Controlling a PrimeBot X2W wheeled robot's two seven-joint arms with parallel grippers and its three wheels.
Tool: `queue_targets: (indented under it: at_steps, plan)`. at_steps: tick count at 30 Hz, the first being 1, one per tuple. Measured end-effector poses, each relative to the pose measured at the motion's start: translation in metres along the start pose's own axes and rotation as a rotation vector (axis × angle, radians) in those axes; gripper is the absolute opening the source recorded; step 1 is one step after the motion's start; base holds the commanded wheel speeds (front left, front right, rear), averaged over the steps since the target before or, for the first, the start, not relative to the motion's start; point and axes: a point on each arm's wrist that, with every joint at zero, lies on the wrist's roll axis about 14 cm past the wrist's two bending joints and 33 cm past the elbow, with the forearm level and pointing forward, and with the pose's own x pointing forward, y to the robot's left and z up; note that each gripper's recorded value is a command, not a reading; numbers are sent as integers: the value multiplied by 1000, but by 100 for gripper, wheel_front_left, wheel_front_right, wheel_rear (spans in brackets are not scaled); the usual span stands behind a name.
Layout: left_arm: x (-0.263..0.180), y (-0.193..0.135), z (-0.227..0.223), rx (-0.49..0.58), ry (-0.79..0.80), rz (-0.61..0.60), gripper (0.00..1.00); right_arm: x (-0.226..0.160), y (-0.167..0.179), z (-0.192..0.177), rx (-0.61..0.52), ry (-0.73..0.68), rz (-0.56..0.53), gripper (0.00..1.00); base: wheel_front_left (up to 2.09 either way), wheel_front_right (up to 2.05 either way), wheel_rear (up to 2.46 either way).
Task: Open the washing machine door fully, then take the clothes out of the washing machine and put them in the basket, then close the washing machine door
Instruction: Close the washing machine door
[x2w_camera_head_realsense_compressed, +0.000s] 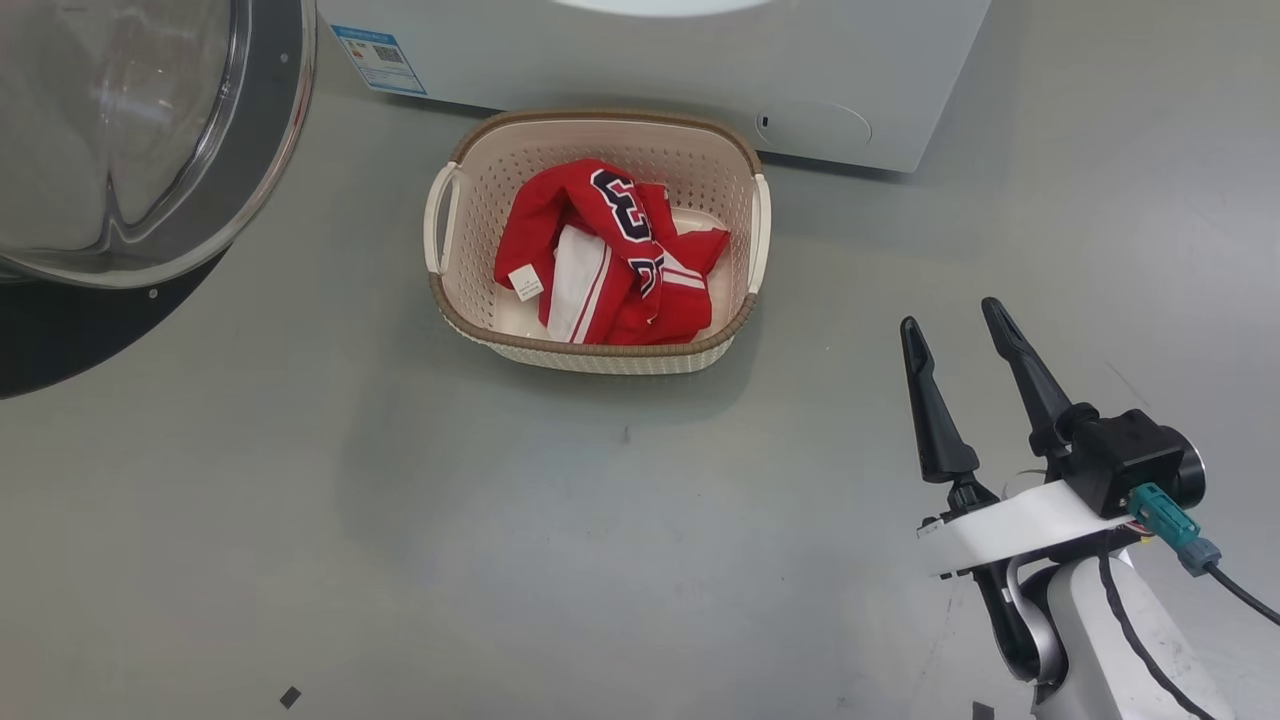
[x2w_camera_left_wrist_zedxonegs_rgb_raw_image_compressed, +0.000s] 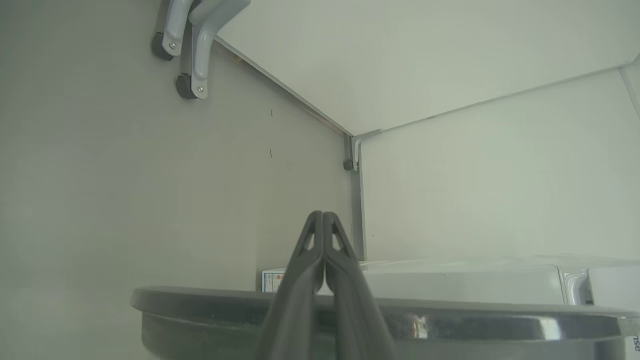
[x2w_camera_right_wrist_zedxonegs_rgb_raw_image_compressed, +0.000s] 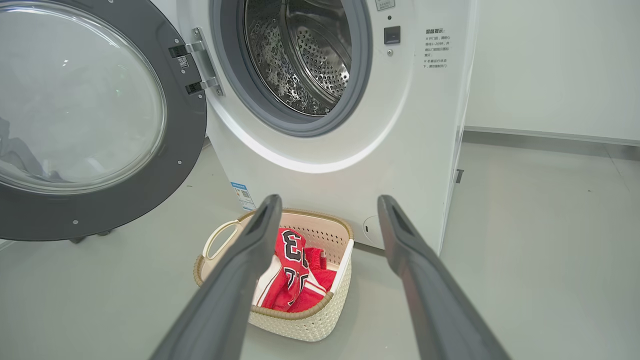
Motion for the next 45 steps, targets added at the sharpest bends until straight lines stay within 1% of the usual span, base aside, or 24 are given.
queue_targets:
  at_steps: [4,7,22,26,37,42,45]
  plan:
    - [1,11,-19,-17,96,36,0,0,1,1,-2,-1,1,100,0,0,0]
    - [0,18,-22,-37,114,56,0,-1,1,2,-4,-2,1,100,0,0,0]
    - [0,-10,-33,-116,218,-5,0,-3,2,6,-12,-12,-2,100,0,0,0]
    - [-2,-13,-39,-112,260,-10,0,-4,2,7,-16,-12,-5,100,0,0,0]
    - [-27,-20,-93,-49,527,-63,0,-9,11,18,-28,-33,3,100,0,0,0]
    - [-42,-20,-99,-19,603,-98,0,-13,17,21,-30,-36,11,100,0,0,0]
    - [-51,-20,-107,-18,652,-125,0,-14,21,24,-30,-45,18,100,0,0,0]
